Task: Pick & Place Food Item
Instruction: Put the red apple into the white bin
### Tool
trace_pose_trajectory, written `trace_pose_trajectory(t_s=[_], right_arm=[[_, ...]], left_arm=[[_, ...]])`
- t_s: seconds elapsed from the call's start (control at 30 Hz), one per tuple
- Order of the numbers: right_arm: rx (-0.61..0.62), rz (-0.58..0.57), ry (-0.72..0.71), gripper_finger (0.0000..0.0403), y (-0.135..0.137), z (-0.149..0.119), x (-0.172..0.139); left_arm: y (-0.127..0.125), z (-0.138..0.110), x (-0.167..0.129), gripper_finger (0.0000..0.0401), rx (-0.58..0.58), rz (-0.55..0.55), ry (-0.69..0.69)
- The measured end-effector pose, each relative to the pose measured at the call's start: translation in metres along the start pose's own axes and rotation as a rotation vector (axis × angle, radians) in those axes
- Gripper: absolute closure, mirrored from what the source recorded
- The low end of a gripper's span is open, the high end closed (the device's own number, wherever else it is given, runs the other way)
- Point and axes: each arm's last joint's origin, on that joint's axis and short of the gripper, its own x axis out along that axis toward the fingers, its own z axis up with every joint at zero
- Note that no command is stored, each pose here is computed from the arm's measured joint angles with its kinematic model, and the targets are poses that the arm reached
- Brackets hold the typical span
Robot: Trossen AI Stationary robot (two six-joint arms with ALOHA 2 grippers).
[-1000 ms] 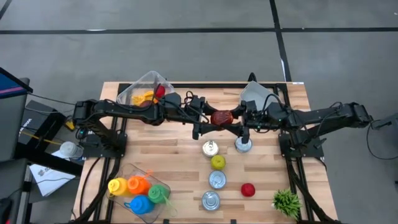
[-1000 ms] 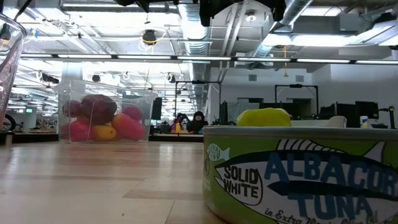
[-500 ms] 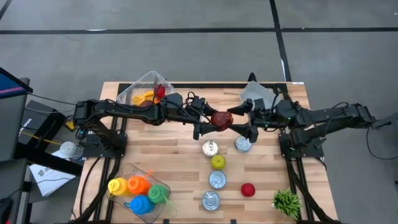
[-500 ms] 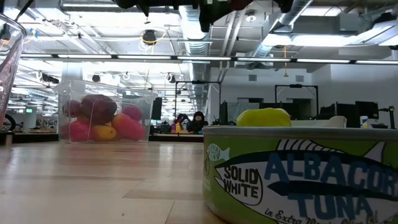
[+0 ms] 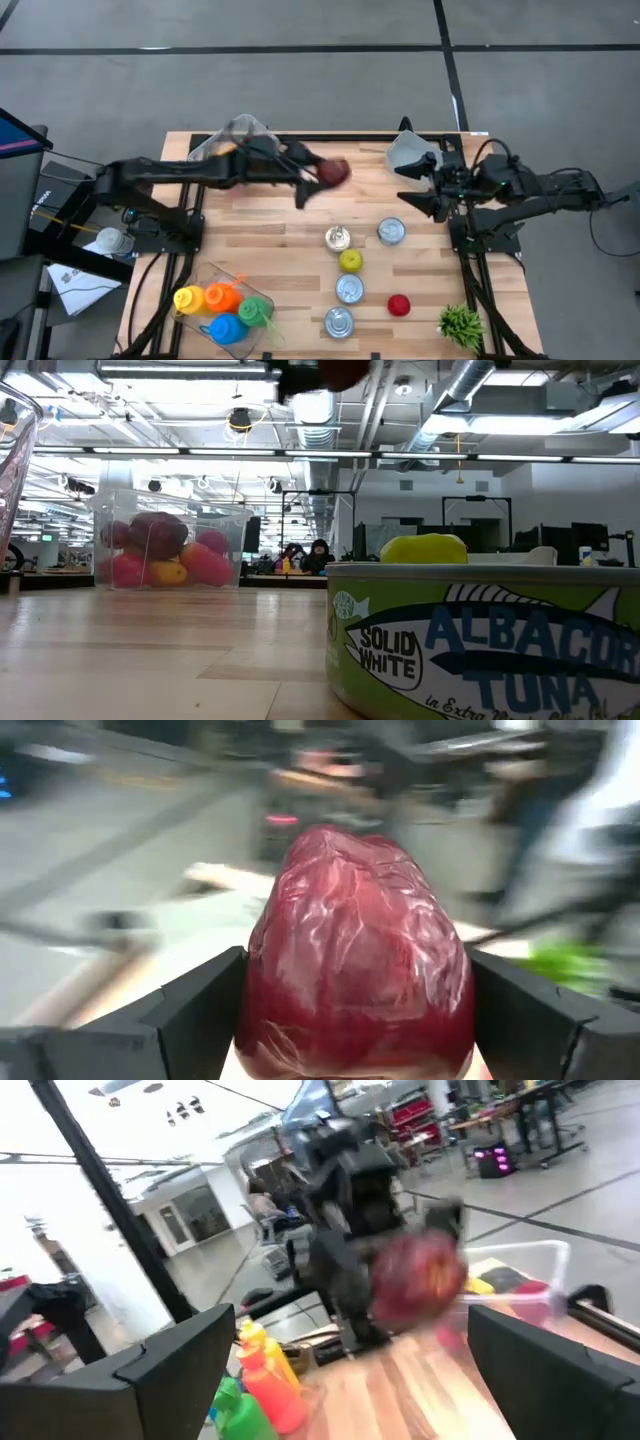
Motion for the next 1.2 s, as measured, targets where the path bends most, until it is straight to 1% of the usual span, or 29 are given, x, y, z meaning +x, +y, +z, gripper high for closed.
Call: trace_pose_trajectory(t_s=[0.13,0.2,0.27,0.37,0.47,0.57,0.67,0.83,0.93,1.03,1.2], right_arm=[[-0.004,-0.050,-0.001,0.0015,-0.003,0.001,-0.010],[-0.006,-0.065,0.004,0.0015,-0.004,0.001,-0.012],[-0.009,-0.076,0.012,0.0015,-0.005,0.000,-0.012],[-0.015,-0.084,0.023,0.0015,-0.005,-0.002,-0.011],[-0.023,-0.107,0.040,0.0015,-0.007,-0.004,-0.009],[-0.029,-0.116,0.055,0.0015,-0.007,-0.006,-0.008],[-0.030,-0.118,0.059,0.0015,-0.007,-0.007,-0.006],[-0.025,-0.119,0.061,0.0015,-0.007,-0.007,-0.006],[-0.023,-0.119,0.061,0.0015,-0.007,-0.007,-0.006],[-0.023,-0.119,0.061,0.0015,-0.007,-0.007,-0.006],[-0.023,-0.119,0.061,0.0015,-0.007,-0.007,-0.006]], left_arm=[[0.011,0.016,-0.051,0.0076,0.067,0.354,0.028],[0.019,0.018,-0.074,0.0076,0.081,0.527,0.070],[0.029,0.015,-0.096,0.0076,0.071,0.674,0.138],[0.046,0.007,-0.119,0.0076,-0.016,0.816,0.239],[0.063,-0.004,-0.130,0.0076,-0.080,0.924,0.351],[0.079,-0.012,-0.132,0.0076,-0.097,1.005,0.454],[0.094,-0.020,-0.128,0.0076,-0.119,1.056,0.539],[0.119,-0.034,-0.120,0.0075,-0.189,1.069,0.682],[0.131,-0.039,-0.116,0.0072,-0.175,1.081,0.741],[0.141,-0.046,-0.111,0.0063,-0.197,1.084,0.783],[0.152,-0.052,-0.107,0.0047,-0.192,1.087,0.842]])
